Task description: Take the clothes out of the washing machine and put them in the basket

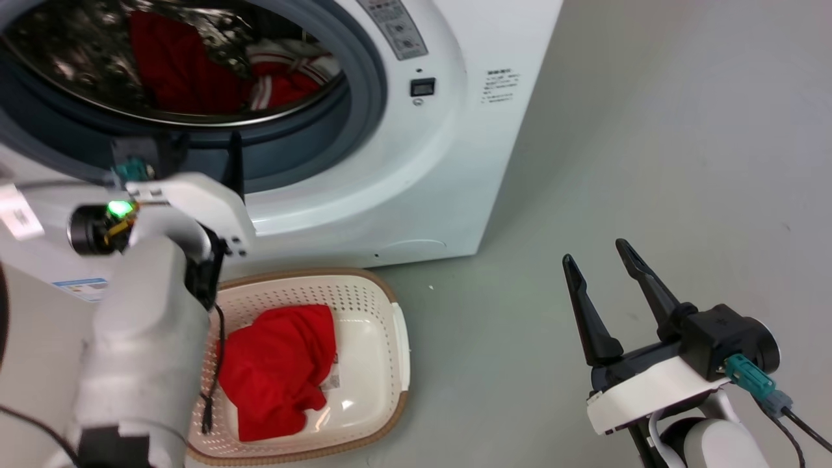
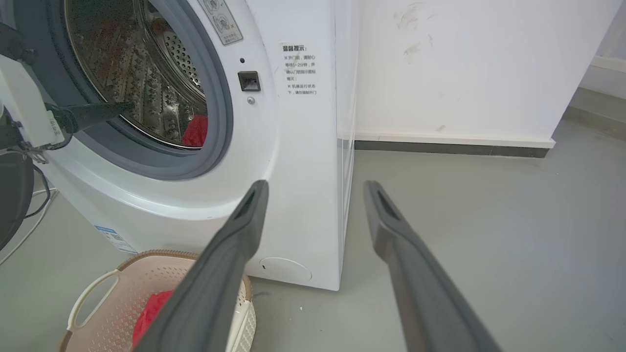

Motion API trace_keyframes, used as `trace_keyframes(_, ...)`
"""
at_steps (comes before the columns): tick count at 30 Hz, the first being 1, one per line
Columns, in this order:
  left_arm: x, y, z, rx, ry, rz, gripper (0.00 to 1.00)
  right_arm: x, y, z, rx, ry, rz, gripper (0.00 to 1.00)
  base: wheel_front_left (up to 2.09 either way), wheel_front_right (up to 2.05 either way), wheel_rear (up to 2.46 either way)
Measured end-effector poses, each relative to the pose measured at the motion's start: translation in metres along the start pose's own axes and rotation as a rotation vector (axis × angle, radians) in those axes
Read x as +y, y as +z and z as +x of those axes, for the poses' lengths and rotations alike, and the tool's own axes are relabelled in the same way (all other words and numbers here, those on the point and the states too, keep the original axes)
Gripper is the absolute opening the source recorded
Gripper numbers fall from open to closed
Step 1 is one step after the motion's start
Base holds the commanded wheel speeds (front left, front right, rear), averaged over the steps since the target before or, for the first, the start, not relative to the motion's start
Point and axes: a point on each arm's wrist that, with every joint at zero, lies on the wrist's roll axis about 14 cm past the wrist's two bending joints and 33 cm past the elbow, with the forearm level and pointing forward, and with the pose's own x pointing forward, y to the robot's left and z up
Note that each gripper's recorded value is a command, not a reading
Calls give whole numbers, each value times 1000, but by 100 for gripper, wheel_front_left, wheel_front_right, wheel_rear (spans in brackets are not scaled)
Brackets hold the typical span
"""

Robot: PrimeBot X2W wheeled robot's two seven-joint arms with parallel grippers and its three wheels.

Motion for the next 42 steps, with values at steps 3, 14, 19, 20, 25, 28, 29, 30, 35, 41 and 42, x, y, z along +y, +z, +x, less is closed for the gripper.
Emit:
trace_keyframes(3,-1,-1,19,45,-5,1,100,-4,-7,-1,16,-12,11,100,0,0,0)
trace_keyframes(14,3,-16,91,218,-23,28,100,-12,-46,4,100,-35,59,100,0,0,0)
trace_keyframes(19,6,-28,125,285,-25,34,100,-16,-65,10,134,-43,76,100,0,0,0)
trace_keyframes(20,5,-31,131,296,-26,34,100,-17,-69,10,141,-47,80,100,0,0,0)
trace_keyframes(25,11,-39,165,339,-20,26,100,-22,-92,11,192,-64,99,100,0,0,0)
trace_keyframes(28,14,-54,181,388,-17,25,100,-23,-108,9,234,-71,115,100,0,0,0)
trace_keyframes(29,14,-59,185,405,-16,23,100,-23,-113,8,244,-73,118,100,0,0,0)
trace_keyframes(30,14,-63,190,423,-18,27,100,-24,-117,7,256,-78,121,100,0,0,0)
trace_keyframes(35,9,-79,209,498,-29,22,100,-26,-133,1,298,-92,135,100,0,0,0)
trace_keyframes(41,3,-106,223,605,-42,18,100,-22,-149,-4,342,-97,165,100,0,0,0)
trace_keyframes(42,3,-110,224,622,-42,21,100,-22,-152,-5,349,-101,170,100,0,0,0)
